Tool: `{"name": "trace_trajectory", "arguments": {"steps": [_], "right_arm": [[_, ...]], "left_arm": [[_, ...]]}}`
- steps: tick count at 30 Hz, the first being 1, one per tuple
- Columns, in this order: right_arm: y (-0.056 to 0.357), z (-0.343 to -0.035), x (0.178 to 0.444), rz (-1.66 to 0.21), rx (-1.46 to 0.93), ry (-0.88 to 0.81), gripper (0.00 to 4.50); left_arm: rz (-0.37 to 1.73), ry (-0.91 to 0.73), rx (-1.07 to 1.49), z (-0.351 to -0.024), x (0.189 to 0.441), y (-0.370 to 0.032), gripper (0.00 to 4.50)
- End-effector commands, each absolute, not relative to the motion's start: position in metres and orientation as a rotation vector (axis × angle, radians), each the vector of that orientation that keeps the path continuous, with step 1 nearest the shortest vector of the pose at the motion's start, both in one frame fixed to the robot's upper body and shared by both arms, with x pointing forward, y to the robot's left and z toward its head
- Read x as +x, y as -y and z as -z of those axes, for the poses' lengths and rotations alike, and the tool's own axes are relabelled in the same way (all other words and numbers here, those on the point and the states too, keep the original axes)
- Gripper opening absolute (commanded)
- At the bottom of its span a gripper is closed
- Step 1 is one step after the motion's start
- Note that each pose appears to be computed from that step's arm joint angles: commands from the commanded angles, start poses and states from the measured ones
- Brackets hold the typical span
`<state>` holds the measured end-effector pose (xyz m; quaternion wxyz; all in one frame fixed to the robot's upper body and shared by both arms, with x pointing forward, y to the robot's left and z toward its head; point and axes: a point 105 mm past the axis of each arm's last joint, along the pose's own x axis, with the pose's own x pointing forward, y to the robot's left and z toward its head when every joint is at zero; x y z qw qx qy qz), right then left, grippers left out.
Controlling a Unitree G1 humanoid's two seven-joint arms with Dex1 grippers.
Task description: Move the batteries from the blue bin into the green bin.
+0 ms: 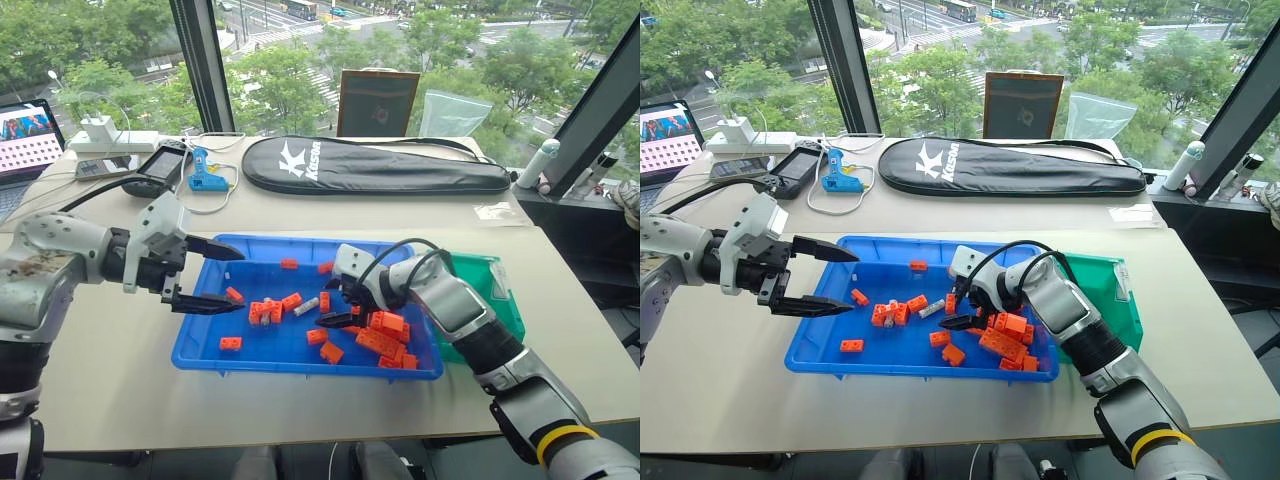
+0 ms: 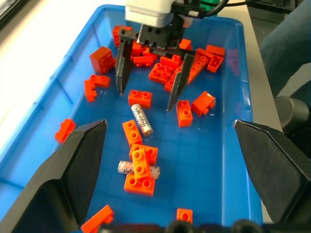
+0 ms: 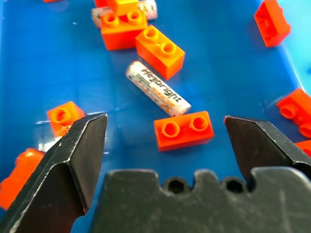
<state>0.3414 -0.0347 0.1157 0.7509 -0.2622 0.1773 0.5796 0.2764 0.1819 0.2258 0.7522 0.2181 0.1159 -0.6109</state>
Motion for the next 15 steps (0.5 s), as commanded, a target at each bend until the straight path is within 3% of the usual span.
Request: {"name": "trace_trajectory", "arguments": {"steps": [1, 4, 8, 10, 15], "right_arm": [[0.028, -0.127, 0.344, -1.284, -0.596, -0.332, 4.23], [0.03, -0.124, 0.341, -1.299, -0.6, -0.348, 3.44], [0.033, -0.129, 0.339, -1.305, -0.606, -0.341, 1.99], [0.044, -0.145, 0.343, -1.265, -0.641, -0.315, 1.44], [0.082, -0.165, 0.358, -1.119, -0.777, -0.317, 1.43]], "left_arm": [[1.311, -0.216, 0.515, -0.238, 0.273, -0.184, 4.5], [1.309, -0.217, 0.515, -0.238, 0.273, -0.184, 4.5], [1.31, -0.218, 0.512, -0.238, 0.273, -0.184, 4.5], [1.314, -0.218, 0.509, -0.237, 0.274, -0.183, 4.5], [1.315, -0.208, 0.524, -0.235, 0.278, -0.181, 4.5]]}}
